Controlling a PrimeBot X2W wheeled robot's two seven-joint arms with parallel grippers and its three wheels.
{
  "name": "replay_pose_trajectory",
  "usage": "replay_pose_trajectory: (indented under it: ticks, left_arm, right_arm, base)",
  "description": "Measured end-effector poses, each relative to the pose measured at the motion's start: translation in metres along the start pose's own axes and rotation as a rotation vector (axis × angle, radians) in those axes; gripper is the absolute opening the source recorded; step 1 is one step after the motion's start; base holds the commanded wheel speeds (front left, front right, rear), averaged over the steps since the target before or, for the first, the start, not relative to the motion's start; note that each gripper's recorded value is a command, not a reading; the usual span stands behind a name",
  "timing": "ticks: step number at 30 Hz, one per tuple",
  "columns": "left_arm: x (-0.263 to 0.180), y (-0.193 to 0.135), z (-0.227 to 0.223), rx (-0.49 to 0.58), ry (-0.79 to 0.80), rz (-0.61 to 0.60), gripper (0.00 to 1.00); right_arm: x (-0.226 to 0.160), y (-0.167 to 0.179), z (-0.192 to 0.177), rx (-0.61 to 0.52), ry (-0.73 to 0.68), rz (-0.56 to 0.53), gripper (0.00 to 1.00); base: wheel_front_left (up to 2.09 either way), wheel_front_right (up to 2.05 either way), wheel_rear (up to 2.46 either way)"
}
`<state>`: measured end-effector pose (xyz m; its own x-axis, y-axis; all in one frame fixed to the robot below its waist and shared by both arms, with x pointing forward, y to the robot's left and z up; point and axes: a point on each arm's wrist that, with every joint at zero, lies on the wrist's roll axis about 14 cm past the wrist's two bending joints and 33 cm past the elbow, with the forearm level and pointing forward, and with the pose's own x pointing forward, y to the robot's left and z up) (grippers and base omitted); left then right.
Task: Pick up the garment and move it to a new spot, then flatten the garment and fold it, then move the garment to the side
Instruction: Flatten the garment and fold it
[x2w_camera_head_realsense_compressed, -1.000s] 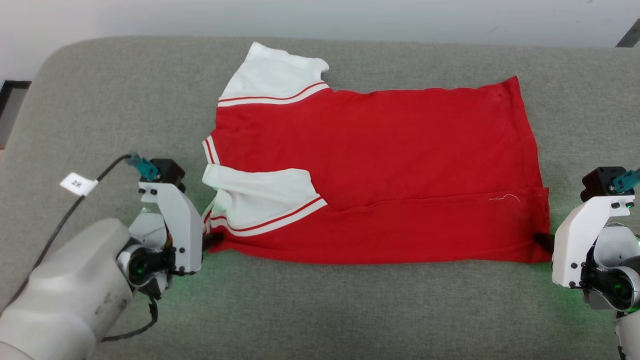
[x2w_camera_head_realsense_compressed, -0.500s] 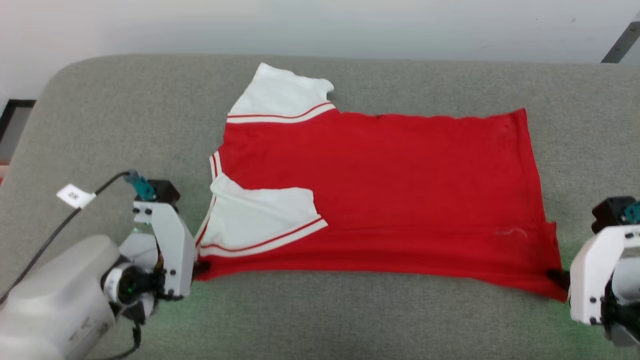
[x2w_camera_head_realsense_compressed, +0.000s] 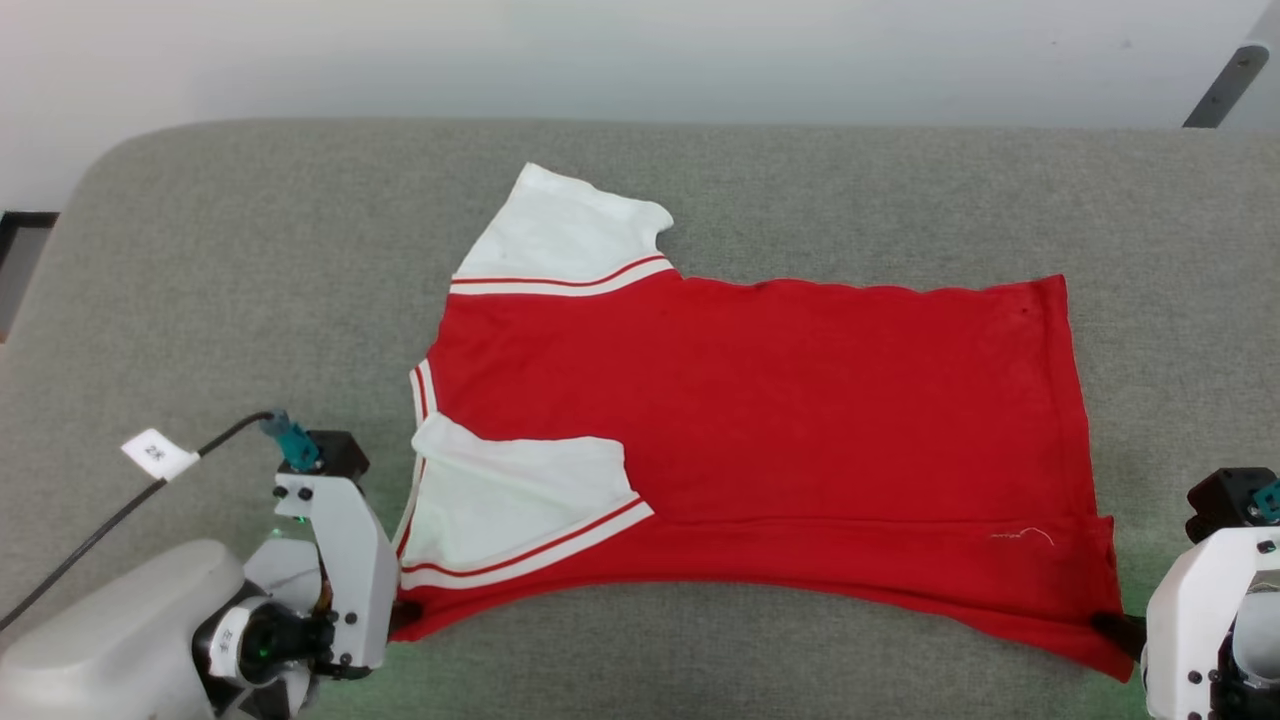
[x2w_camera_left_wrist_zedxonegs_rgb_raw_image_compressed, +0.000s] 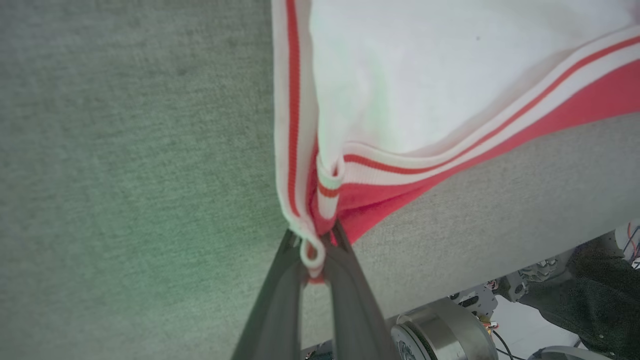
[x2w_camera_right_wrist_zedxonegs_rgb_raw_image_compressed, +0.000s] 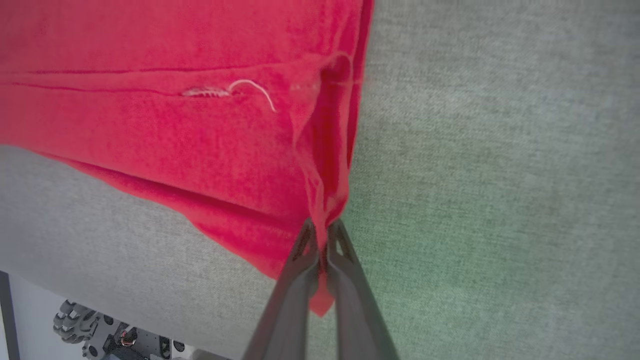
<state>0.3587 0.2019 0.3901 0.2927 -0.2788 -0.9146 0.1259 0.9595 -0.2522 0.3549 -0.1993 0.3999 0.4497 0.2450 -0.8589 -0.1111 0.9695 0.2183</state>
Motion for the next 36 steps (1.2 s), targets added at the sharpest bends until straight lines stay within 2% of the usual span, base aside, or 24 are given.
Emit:
replay_pose_trajectory:
  ticks: [3, 7, 8, 9, 10, 11, 12, 13, 14, 15, 16, 17, 23, 27, 31, 36]
  left_arm:
    - [0.001, -0.001, 0.001, -0.002, -0.01, -0.002, 0.0]
    - [0.0, -0.002, 0.005, 0.011, -0.036, 0.002, 0.16]
    - [-0.001, -0.001, 0.008, 0.01, -0.053, 0.003, 0.29]
    - [-0.002, -0.001, 0.011, 0.008, -0.065, 0.005, 0.33]
    - [-0.003, -0.001, 0.012, 0.015, -0.071, 0.01, 0.46]
    - [-0.004, 0.0, 0.011, 0.022, -0.074, 0.015, 0.65]
    - [-0.005, 0.0, 0.012, 0.023, -0.078, 0.014, 0.74]
    - [-0.006, 0.0, 0.013, 0.024, -0.084, 0.014, 0.84]
    - [-0.008, 0.0, 0.014, 0.028, -0.095, 0.014, 0.99]
    - [-0.009, 0.0, 0.014, 0.029, -0.099, 0.016, 1.0]
    - [-0.01, 0.0, 0.015, 0.03, -0.102, 0.017, 1.0]
    - [-0.012, 0.0, 0.015, 0.034, -0.108, 0.019, 1.0]
    - [-0.025, 0.001, 0.026, 0.061, -0.155, 0.033, 1.0]
    - [-0.035, -0.001, 0.035, 0.094, -0.193, 0.044, 1.0]
    - [-0.048, -0.008, 0.062, 0.154, -0.289, 0.045, 1.0]
    - [-0.063, -0.017, 0.107, 0.245, -0.435, 0.054, 1.0]
  right_arm:
    - [0.0, 0.0, 0.002, 0.004, -0.02, -0.006, 0.0]
    - [0.0, 0.001, 0.004, -0.001, -0.037, -0.012, 0.0]
    - [-0.001, 0.001, 0.007, -0.001, -0.051, -0.012, 0.0]
    - [-0.001, 0.002, 0.009, -0.006, -0.059, -0.013, 0.03]
    - [-0.001, 0.002, 0.01, -0.009, -0.063, -0.013, 0.14]
    - [-0.002, 0.003, 0.01, -0.011, -0.064, -0.012, 0.22]
    - [-0.002, 0.003, 0.01, -0.011, -0.071, -0.012, 0.28]
    - [-0.003, 0.003, 0.011, -0.013, -0.074, -0.012, 0.32]
    - [-0.004, 0.003, 0.011, -0.016, -0.075, -0.014, 0.34]
    - [-0.005, 0.003, 0.011, -0.019, -0.081, -0.016, 0.45]
    - [-0.006, 0.002, 0.013, -0.021, -0.091, -0.017, 0.69]
    - [-0.008, 0.002, 0.014, -0.023, -0.096, -0.018, 1.0]
    - [-0.019, 0.002, 0.024, -0.037, -0.138, -0.025, 1.0]
    - [-0.031, 0.003, 0.038, -0.049, -0.214, -0.028, 1.0]
    - [-0.046, 0.003, 0.056, -0.046, -0.326, -0.033, 1.0]
    - [-0.069, 0.014, 0.092, -0.063, -0.542, -0.024, 1.0]
  base:
    - [0.0, 0.0, 0.0]
    - [0.0, 0.0, 0.0]
    - [0.0, 0.0, 0.0]
    - [0.0, 0.0, 0.0]
    - [0.0, 0.0, 0.0]
    - [0.0, 0.0, 0.0]
    - [0.0, 0.0, 0.0]
    - [0.0, 0.0, 0.0]
    - [0.0, 0.0, 0.0]
    - [0.0, 0.0, 0.0]
    - [0.0, 0.0, 0.0]
    - [0.0, 0.0, 0.0]
    - [0.0, 0.0, 0.0]
    - [0.0, 0.0, 0.0]
    - [0.0, 0.0, 0.0]
    - [0.0, 0.0, 0.0]
